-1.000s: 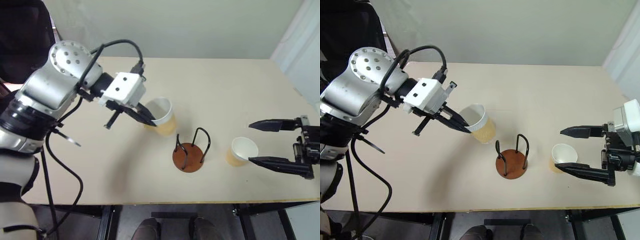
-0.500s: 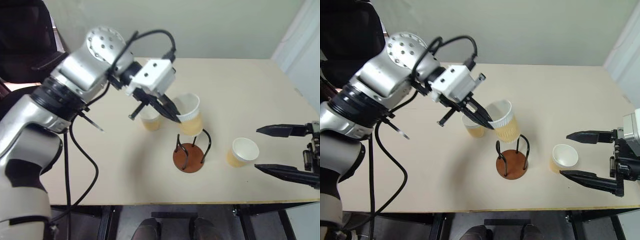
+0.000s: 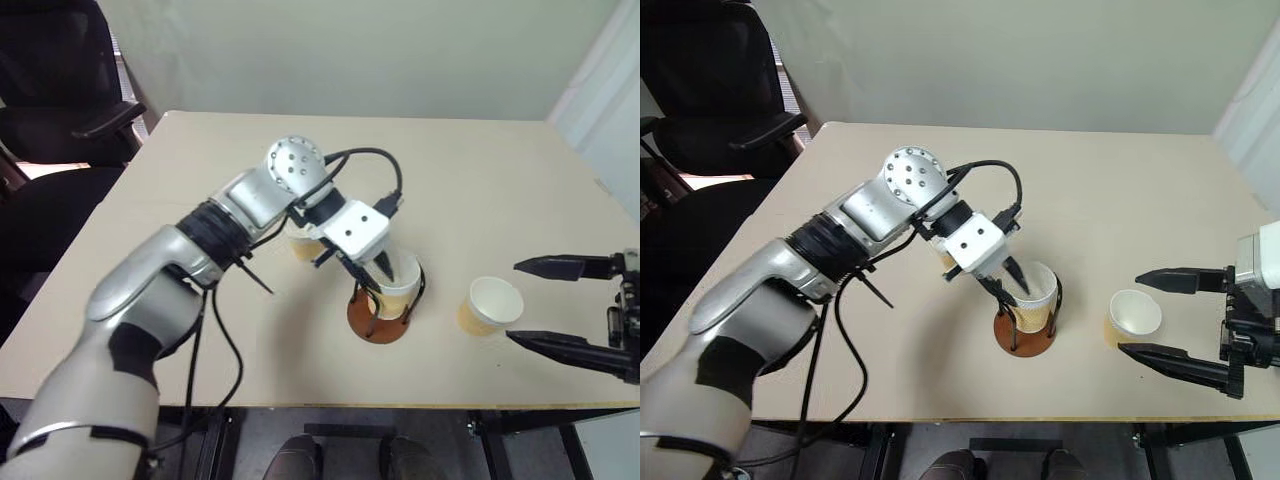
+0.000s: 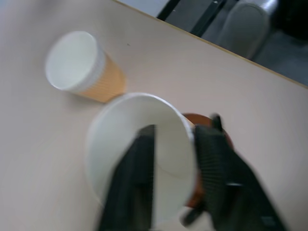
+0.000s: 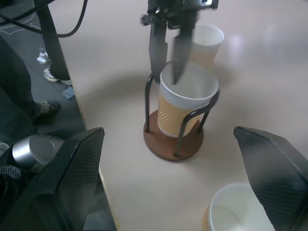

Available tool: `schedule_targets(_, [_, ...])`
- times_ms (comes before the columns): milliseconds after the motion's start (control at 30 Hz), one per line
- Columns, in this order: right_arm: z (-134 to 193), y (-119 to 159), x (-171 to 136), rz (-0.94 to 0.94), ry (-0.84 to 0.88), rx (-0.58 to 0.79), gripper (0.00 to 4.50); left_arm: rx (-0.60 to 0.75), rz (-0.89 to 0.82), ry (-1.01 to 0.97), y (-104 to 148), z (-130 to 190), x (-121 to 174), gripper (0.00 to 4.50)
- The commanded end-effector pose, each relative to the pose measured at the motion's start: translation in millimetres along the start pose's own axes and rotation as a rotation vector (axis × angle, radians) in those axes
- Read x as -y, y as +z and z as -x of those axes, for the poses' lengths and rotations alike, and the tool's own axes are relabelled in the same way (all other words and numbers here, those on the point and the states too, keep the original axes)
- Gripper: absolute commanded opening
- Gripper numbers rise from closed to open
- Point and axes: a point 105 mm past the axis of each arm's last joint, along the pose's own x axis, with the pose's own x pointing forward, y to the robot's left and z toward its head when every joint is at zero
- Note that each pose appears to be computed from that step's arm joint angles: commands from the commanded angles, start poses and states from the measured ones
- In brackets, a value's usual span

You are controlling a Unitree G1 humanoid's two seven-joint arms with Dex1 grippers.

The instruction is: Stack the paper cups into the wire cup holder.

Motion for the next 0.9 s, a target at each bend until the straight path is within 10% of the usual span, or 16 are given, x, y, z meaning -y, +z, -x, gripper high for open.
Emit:
schedule_targets(33, [5,3,6,0.035,-0.062,-0.027,4.50,0.037,-0.062,0.095,24,22,-22,2.70])
schedule_targets(167, [1,-7,13,-0.011,-0.115,-0.091,4.50,0.098,-0.022,0.178,39,44,-30,4.12])
schedule_targets(900, [-47,-62,30,0.172,-0.053,-0.424,4.50,-0.063,0.346,0.449,-7,97,49,4.12])
